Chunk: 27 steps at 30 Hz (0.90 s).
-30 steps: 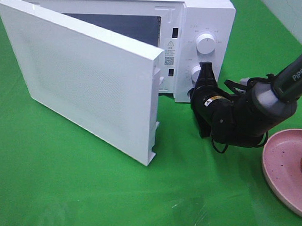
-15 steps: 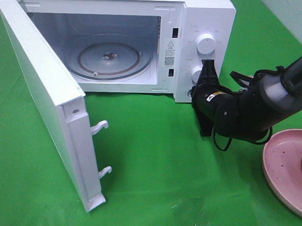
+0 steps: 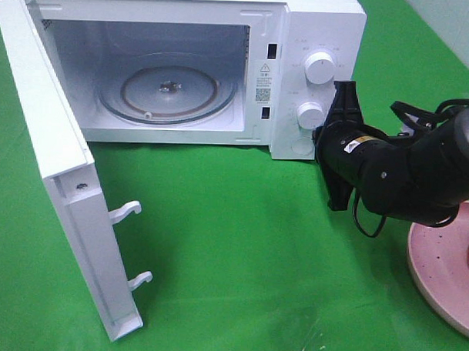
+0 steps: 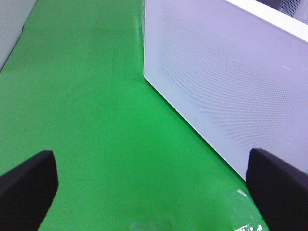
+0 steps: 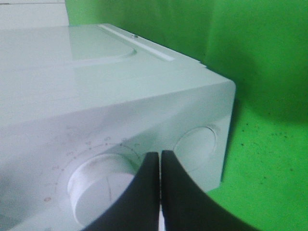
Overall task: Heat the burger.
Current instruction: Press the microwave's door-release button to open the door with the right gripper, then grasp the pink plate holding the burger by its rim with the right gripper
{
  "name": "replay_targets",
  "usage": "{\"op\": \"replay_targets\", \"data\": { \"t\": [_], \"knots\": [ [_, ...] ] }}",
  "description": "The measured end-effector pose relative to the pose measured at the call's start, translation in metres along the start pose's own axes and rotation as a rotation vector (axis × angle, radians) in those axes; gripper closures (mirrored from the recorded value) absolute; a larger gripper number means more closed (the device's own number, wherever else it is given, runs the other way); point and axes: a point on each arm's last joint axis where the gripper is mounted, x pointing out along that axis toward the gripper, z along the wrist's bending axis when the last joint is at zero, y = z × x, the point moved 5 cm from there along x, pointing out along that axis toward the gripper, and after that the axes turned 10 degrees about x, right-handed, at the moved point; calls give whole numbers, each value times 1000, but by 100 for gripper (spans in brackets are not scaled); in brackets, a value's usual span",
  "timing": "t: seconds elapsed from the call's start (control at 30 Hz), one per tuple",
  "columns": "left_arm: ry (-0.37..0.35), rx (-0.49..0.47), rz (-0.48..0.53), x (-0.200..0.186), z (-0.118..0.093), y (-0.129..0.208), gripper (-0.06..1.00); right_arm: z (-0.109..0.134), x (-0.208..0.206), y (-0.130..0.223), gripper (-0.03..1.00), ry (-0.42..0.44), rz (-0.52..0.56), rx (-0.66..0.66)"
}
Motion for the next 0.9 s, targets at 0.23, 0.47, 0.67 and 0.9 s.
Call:
{"op": "replay_targets", "data": {
  "t": [0.23,0.47,0.67,0.9],
  "knots": [
    [0,0,0,0,0,0,-5,3,-25,-1,97,77,39,-106],
    [0,0,0,0,0,0,-5,8,-38,5,97,149,96,-264],
    [0,0,0,0,0,0,-5,7,-48,9,96,215,156,-408],
    [0,0,0,0,0,0,-5,0,-65,15,95,310,280,-680]
  ]
}}
